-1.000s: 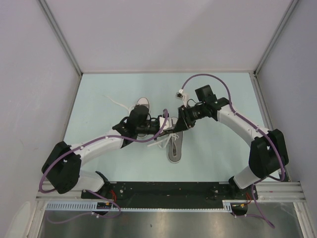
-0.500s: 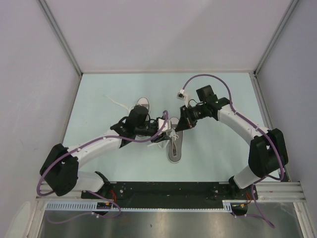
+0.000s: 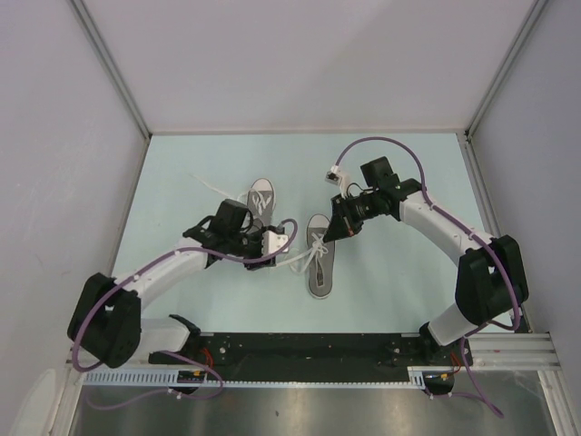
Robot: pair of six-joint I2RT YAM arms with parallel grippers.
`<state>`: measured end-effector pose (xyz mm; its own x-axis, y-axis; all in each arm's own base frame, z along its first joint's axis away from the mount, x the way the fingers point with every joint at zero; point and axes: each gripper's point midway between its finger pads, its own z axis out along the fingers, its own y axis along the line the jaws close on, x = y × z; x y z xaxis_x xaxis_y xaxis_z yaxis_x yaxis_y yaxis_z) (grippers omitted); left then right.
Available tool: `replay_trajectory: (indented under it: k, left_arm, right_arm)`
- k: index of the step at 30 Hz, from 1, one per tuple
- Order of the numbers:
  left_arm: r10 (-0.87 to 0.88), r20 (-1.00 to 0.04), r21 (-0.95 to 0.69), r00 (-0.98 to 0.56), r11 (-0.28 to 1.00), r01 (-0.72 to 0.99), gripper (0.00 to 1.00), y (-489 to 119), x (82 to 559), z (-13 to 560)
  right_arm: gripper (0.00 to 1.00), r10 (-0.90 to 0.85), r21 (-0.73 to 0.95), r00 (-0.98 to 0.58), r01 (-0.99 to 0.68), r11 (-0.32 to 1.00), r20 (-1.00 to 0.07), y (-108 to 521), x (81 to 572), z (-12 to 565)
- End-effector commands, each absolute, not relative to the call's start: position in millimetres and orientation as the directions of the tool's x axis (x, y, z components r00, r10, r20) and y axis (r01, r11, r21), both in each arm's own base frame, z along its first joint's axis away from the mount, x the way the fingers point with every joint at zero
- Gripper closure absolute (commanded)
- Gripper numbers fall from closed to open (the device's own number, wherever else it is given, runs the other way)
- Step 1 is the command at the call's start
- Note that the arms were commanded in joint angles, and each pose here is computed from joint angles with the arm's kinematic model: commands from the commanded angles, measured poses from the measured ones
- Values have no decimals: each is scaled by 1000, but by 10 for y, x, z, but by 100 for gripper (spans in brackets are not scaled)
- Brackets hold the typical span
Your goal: Tie the shoes
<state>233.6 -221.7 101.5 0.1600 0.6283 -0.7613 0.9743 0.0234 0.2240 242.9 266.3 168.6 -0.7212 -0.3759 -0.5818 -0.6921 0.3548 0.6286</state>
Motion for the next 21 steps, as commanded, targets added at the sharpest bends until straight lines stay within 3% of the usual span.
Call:
replay_trajectory:
  k: [1, 7, 11, 14, 15, 18, 21]
  left_arm:
    - [675, -700, 247, 233, -77, 966, 44, -2150, 2342, 752]
    - [711, -669, 204, 216, -104, 973, 43, -2189, 2432, 546]
    - [730, -647, 175, 219, -137, 975, 48, -2196, 2410, 425]
    - [747, -627, 160, 221, -155, 975, 64, -2180, 2386, 355]
    - [750, -624, 158, 220, -155, 975, 76, -2174, 2385, 347]
    - [742, -628, 180, 234, -154, 972, 95, -2164, 2370, 486]
    - [719, -649, 187, 248, -165, 968, 100, -2160, 2270, 741]
  right_arm:
    - [100, -379, 604, -695, -719, 344, -611, 2672, 2406, 1755]
    - [100, -378, 602, -694, -719, 347, -612, 2666, 2414, 1751]
    - [100, -379, 603, -698, -716, 351, -608, 2656, 2423, 1732]
    - [100, -378, 599, -697, -717, 356, -609, 2641, 2437, 1726]
    - [100, -378, 597, -695, -719, 356, -612, 2641, 2441, 1731]
    - [100, -377, 594, -697, -717, 363, -611, 2638, 2455, 1720]
    - [100, -374, 586, -694, -720, 372, -615, 2643, 2482, 1711]
